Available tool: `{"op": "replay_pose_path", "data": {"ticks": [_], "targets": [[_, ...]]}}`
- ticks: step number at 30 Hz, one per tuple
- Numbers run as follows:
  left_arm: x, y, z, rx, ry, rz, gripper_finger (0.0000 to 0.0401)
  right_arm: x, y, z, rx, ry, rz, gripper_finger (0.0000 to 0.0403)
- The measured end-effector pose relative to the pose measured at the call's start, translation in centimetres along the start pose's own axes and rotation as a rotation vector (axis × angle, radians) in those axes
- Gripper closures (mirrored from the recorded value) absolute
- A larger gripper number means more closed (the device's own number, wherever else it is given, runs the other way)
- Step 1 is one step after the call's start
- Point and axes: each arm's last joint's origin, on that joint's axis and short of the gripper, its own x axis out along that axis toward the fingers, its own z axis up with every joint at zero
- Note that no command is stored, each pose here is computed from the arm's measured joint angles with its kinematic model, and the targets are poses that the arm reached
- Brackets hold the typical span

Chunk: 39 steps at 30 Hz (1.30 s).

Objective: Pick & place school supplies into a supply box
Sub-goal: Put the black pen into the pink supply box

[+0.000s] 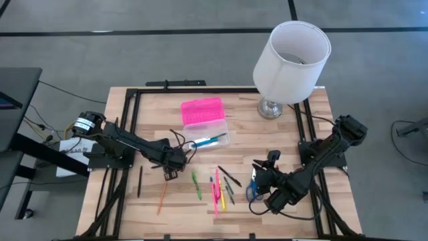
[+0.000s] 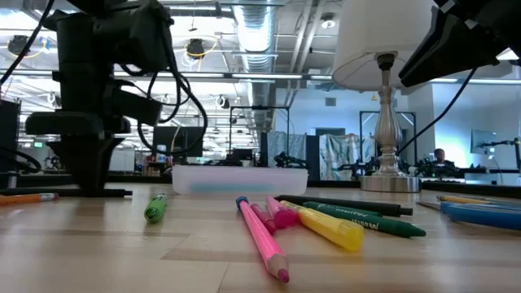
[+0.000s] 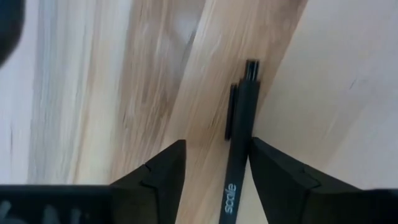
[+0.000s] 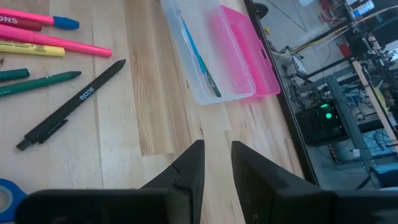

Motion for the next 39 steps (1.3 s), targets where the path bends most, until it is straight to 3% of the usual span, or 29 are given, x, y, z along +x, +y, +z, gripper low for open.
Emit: {"op": "replay_pose_path", "data": {"ticks": [14,29,39], "targets": [[0.02,0.03,-0.64,0.001,0.102,-0.058,0.0247,0.00,0.01,0.01,0.002,-0.001,0.001,0.0328],[0.06,-0.17,-0.48,0.086,0.079,-0.083,0.0354,0.00,0.01,0.01,0.002,0.000,0.001,0.0328],[0.09,-0.25,-0.30,0.148,0.052,-0.085,0.0356,0.00,0.01,0.01,0.002,0.000,0.001,0.0328]]}}
